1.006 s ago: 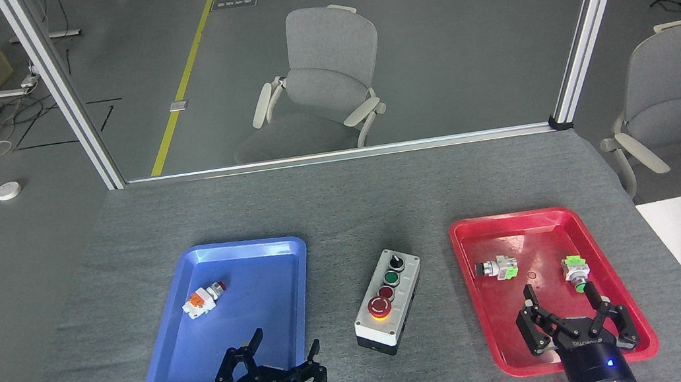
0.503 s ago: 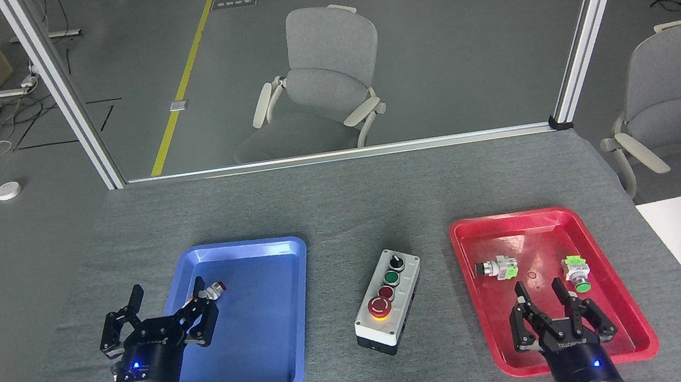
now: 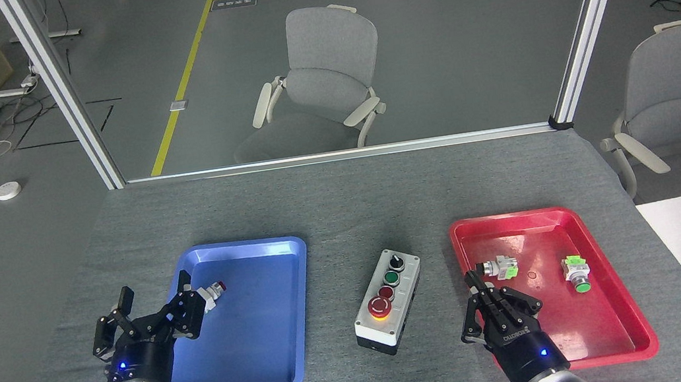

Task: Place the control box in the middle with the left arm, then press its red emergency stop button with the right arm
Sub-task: 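Move the right gripper to the box and press the red button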

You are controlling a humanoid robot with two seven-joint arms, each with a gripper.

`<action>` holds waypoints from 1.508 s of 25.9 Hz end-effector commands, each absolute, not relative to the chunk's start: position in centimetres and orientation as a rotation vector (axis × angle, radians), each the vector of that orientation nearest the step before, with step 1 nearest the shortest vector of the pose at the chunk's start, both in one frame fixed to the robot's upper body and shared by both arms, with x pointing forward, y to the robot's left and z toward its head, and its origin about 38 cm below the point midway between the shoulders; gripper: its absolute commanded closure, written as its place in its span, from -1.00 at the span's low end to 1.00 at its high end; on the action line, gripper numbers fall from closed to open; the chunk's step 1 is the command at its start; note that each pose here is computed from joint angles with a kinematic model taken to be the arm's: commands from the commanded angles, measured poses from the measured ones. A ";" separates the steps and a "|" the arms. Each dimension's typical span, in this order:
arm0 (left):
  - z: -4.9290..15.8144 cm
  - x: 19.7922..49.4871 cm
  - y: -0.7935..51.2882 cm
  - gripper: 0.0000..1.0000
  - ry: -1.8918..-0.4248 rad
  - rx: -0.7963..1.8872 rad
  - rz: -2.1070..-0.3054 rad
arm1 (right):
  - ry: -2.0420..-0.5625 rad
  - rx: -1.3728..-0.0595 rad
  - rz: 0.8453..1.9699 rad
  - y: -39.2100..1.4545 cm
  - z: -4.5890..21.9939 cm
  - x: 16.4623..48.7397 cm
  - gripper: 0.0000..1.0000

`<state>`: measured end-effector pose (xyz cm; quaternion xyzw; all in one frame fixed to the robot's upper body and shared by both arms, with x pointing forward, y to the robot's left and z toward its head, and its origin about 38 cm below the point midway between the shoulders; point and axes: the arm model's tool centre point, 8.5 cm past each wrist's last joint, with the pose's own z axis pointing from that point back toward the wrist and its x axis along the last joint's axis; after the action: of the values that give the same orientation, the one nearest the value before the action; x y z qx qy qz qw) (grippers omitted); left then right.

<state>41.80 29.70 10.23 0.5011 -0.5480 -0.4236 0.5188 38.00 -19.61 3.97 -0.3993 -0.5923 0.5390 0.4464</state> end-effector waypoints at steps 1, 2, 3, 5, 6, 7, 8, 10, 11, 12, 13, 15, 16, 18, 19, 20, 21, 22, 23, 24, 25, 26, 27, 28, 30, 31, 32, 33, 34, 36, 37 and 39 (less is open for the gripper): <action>10.2 41.8 29.5 -0.98 -1.320 1.197 -1.013 | -1.496 -0.969 1.363 -17.7 4.3 38.4 1.00; 10.1 41.8 29.3 -0.98 -1.322 1.194 -1.012 | -1.505 -0.963 1.370 -17.2 4.4 38.7 1.00; 10.2 41.8 29.1 -0.98 -1.326 1.190 -1.009 | -1.516 -0.961 1.378 -16.6 4.6 39.0 1.00; 10.2 41.9 29.0 -0.98 -1.330 1.189 -1.004 | -1.510 -0.959 1.388 -15.9 4.7 39.4 1.00; 10.2 41.9 29.0 -0.98 -1.329 1.190 -1.005 | -1.508 -0.961 1.393 -15.5 4.7 39.7 1.00; 10.2 41.9 29.0 -0.98 -1.330 1.190 -1.006 | -1.511 -0.960 1.405 -14.9 4.8 40.0 1.00; 10.2 41.9 28.9 -0.98 -1.329 1.188 -1.007 | -1.515 -0.951 1.415 -14.1 4.8 40.2 1.00; 10.2 41.9 28.8 -0.98 -1.331 1.186 -1.007 | -1.523 -0.926 1.419 -12.6 4.6 40.2 1.00; 10.2 41.9 28.8 -0.98 -1.331 1.186 -1.008 | -1.520 -0.921 1.419 -12.2 4.5 40.3 1.00; 10.2 41.9 28.8 -0.98 -1.331 1.186 -1.008 | -1.513 -0.917 1.422 -11.9 4.3 40.4 1.00; 10.2 41.9 28.8 -0.98 -1.331 1.186 -1.008 | -1.505 -0.911 1.430 -11.6 4.1 40.5 1.00; 10.3 41.9 28.8 -0.98 -1.334 1.187 -1.007 | -1.484 -0.880 1.463 -10.4 3.6 40.7 1.00; 10.2 41.9 28.8 -0.98 -1.331 1.187 -1.009 | -1.473 -0.863 1.484 -10.0 3.3 40.8 1.00; 10.2 41.9 28.9 -0.98 -1.329 1.188 -1.008 | -1.476 -0.851 1.497 -9.4 3.3 40.7 1.00; 10.1 41.9 28.8 -0.98 -1.328 1.186 -1.010 | -1.478 -0.846 1.499 -9.2 3.3 40.6 1.00; 10.0 41.9 28.9 -0.98 -1.323 1.187 -1.013 | -1.477 -0.844 1.502 -9.1 3.2 40.6 1.00; 9.8 41.9 28.8 -0.98 -1.321 1.185 -1.016 | -1.472 -0.840 1.506 -9.0 3.0 40.6 1.00; 9.8 41.9 28.7 -0.98 -1.321 1.183 -1.020 | -1.461 -0.824 1.522 -8.7 2.5 40.4 1.00; 9.6 41.9 28.5 -0.98 -1.321 1.177 -1.024 | -1.444 -0.803 1.539 -8.3 2.0 40.2 1.00; 9.3 41.8 28.2 -0.98 -1.319 1.169 -1.035 | -1.428 -0.790 1.554 -8.3 1.6 40.0 1.00; 8.8 41.7 27.7 -0.98 -1.319 1.156 -1.053 | -1.414 -0.783 1.563 -8.3 1.3 40.0 1.00; 8.3 41.6 27.1 -0.98 -1.318 1.141 -1.073 | -1.404 -0.777 1.569 -8.5 0.9 39.9 1.00; 8.0 41.5 26.7 -0.98 -1.320 1.130 -1.088 | -1.397 -0.772 1.573 -8.5 0.6 39.9 1.00; 7.7 41.5 26.4 -0.98 -1.321 1.123 -1.095 | -1.388 -0.765 1.579 -8.5 0.4 39.8 1.00; 7.0 41.3 25.7 -0.98 -1.326 1.110 -1.105 | -1.359 -0.745 1.592 -8.6 -0.4 39.6 1.00; 6.6 41.2 25.4 -0.98 -1.332 1.099 -1.089 | -1.349 -0.739 1.598 -8.6 -0.6 39.6 1.00; 6.0 41.0 25.1 -0.98 -1.333 1.094 -1.077 | -1.340 -0.733 1.601 -8.7 -0.8 39.5 1.00; 5.7 40.9 24.6 -0.98 -1.335 1.089 -1.069 | -1.333 -0.728 1.606 -8.7 -1.0 39.5 1.00; 5.6 40.9 24.5 -0.98 -1.335 1.086 -1.065 | -1.326 -0.728 1.607 -8.8 -1.2 39.4 1.00; 5.6 40.9 24.5 -0.98 -1.334 1.083 -1.065 | -1.326 -0.724 1.608 -8.8 -1.3 39.4 1.00; 5.6 40.9 24.4 -0.98 -1.335 1.084 -1.065 | -1.324 -0.726 1.606 -8.8 -1.3 39.4 1.00; 5.6 40.9 24.4 -0.98 -1.335 1.081 -1.060 | -1.349 -0.748 1.584 -8.9 -0.5 39.8 1.00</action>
<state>40.95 24.59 5.76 0.4555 -0.5590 -0.4459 0.5303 39.60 -8.78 -0.64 -0.3043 -0.5531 0.6368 0.4426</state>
